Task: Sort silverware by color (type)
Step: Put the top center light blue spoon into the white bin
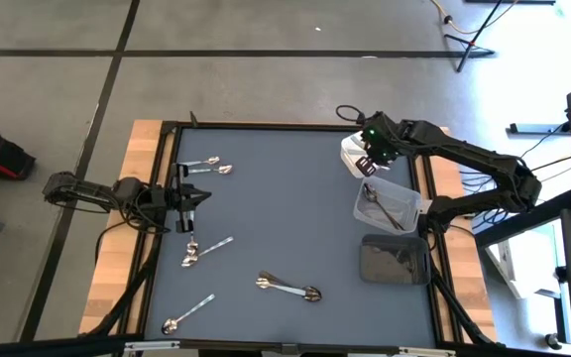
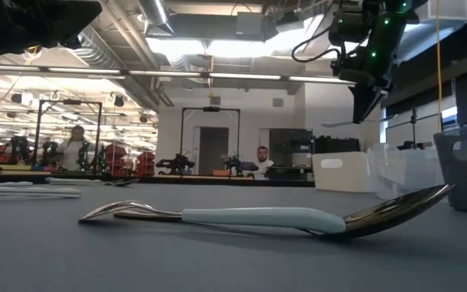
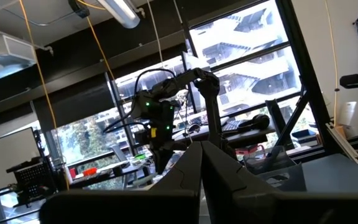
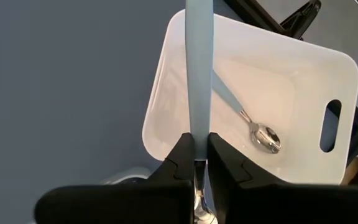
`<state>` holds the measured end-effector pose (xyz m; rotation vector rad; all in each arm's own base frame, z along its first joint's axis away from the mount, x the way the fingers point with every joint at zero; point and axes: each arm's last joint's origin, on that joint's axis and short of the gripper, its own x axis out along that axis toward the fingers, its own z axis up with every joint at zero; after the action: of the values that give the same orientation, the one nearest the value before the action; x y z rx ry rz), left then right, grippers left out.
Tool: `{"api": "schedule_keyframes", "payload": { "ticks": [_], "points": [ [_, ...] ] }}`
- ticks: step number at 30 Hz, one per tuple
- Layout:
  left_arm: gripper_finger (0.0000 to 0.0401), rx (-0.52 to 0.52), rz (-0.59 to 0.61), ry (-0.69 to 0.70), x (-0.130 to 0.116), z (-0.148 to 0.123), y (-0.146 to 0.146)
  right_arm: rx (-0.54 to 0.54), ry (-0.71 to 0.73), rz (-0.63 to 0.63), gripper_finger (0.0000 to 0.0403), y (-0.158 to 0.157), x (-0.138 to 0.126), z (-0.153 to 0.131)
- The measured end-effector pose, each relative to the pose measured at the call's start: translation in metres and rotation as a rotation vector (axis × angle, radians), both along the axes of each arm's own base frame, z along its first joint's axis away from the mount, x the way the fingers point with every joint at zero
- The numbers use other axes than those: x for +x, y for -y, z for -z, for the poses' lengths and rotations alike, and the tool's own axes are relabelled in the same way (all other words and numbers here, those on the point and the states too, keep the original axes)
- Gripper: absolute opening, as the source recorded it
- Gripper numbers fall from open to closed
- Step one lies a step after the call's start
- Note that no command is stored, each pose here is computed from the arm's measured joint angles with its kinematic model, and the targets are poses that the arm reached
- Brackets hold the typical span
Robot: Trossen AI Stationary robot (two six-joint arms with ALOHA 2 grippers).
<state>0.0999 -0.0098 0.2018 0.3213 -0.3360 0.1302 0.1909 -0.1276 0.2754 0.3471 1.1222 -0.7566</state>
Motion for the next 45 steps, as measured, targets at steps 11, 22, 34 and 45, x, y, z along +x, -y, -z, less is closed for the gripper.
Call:
{"api": "schedule_keyframes", "payload": {
  "ticks": [11,22,34,45],
  "points": [
    [0.0002,0.0,0.001,0.0,0.0,0.0,0.0,-0.005,-0.002,0.001,0.0014,0.0,0.0,0.0],
    [0.0002,0.0,0.001,0.0,0.0,0.0,0.0,-0.031,-0.016,0.013,0.0014,0.001,0.0,0.0],
    [0.0002,0.001,0.001,-0.002,0.0,0.0,0.0,-0.192,-0.032,-0.098,0.0014,0.006,0.003,0.05],
    [0.0002,0.001,0.001,-0.002,0.0,0.0,0.0,-0.335,-0.014,-0.02,0.0014,0.024,-0.015,0.088]
  ]
}}
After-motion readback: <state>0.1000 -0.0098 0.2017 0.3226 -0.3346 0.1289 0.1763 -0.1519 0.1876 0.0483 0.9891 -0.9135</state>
